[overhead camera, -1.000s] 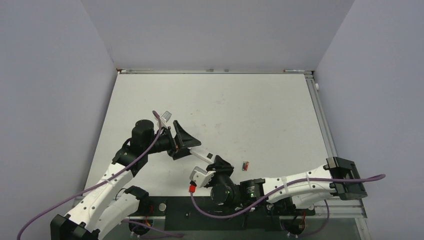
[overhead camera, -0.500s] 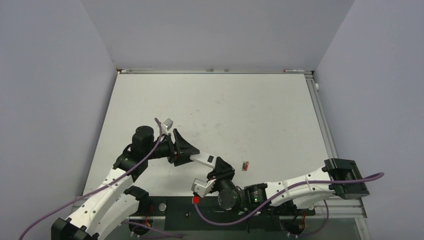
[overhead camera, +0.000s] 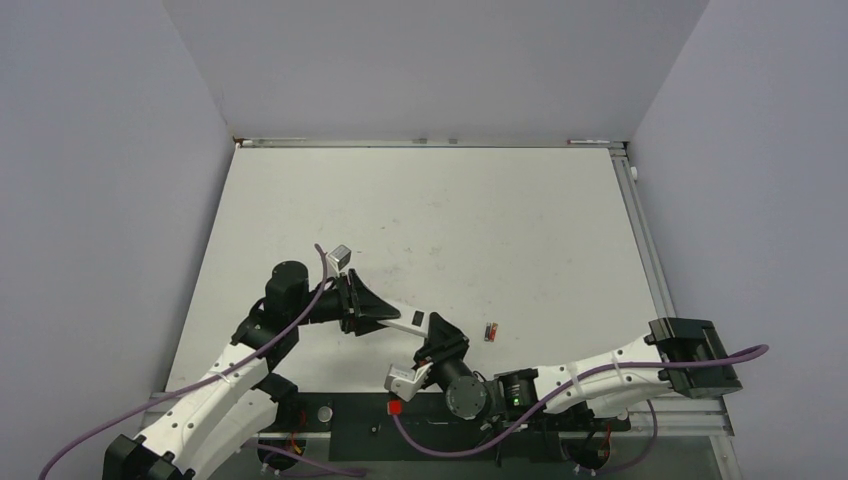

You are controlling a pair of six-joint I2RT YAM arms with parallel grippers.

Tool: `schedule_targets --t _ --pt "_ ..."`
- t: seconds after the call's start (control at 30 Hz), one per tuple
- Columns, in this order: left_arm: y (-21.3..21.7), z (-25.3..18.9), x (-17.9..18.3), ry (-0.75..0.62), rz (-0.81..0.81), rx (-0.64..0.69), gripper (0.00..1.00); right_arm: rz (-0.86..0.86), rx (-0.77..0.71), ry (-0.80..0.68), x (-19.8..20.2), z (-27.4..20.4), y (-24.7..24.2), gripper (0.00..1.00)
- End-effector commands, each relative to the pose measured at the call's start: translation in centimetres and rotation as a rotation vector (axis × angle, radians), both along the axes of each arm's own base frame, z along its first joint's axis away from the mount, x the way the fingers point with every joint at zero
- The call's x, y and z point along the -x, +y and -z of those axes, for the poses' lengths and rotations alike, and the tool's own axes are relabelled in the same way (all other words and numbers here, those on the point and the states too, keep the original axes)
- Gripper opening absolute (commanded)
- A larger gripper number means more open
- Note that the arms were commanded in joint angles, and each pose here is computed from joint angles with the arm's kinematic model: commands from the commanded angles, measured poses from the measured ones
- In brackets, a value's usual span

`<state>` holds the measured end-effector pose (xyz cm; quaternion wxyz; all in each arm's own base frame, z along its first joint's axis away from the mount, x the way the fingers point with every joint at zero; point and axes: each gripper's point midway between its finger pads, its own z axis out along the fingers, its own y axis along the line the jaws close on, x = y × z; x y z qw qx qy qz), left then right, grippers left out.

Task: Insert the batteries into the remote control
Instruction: Turn over the remote control.

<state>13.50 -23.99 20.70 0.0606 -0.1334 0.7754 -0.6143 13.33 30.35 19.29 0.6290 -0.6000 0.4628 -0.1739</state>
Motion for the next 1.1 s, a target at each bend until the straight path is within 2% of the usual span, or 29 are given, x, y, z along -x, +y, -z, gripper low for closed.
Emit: schedule_targets --t 0.0,0.07,0.13,0.17,0.3,0.43,0.57,0.83,1.07 --pt "-0.4 -2.1 0.2 -0.069 0.026 0.071 0.25 -0.023 -0.024 -0.027 0.3 -0.8 0.5 0.08" --pt "-0.5 -2.1 0.3 -0.068 0.027 0.083 0.18 -0.025 -0.018 -0.026 0.3 -0.6 0.5 0.08" --pt "-0.6 -2.3 0.4 -0.07 0.028 0.102 0.03 -0.026 -0.018 -0.025 0.4 -0.4 0.5 0.08" --pt "-0.6 -2.2 0.4 -0.068 0.028 0.106 0.0 -0.024 -0.021 -0.024 0.4 -0.4 0.5 0.08" --pt "-0.7 -2.0 0.6 -0.071 0.029 0.107 0.0 -0.02 -0.028 -0.013 0.4 -0.3 0.4 0.11" --pt "-0.6 -1.8 0.5 -0.072 0.02 0.107 0.0 -0.024 -0.04 0.003 0.4 -0.1 0.3 0.35" --pt "-0.6 -2.1 0.2 -0.099 0.001 0.107 0.0 -0.026 -0.053 0.019 0.4 0.1 -0.1 0.46" --pt "-0.5 -1.8 -0.7 -0.145 -0.036 0.068 0.0 -0.04 -0.137 0.118 0.9 -0.6 -0.7 0.51" --pt "-0.5 -0.8 -1.7 -0.175 -0.052 0.008 0.0 -0.06 -0.224 0.289 2.0 -2.2 -0.8 0.56"
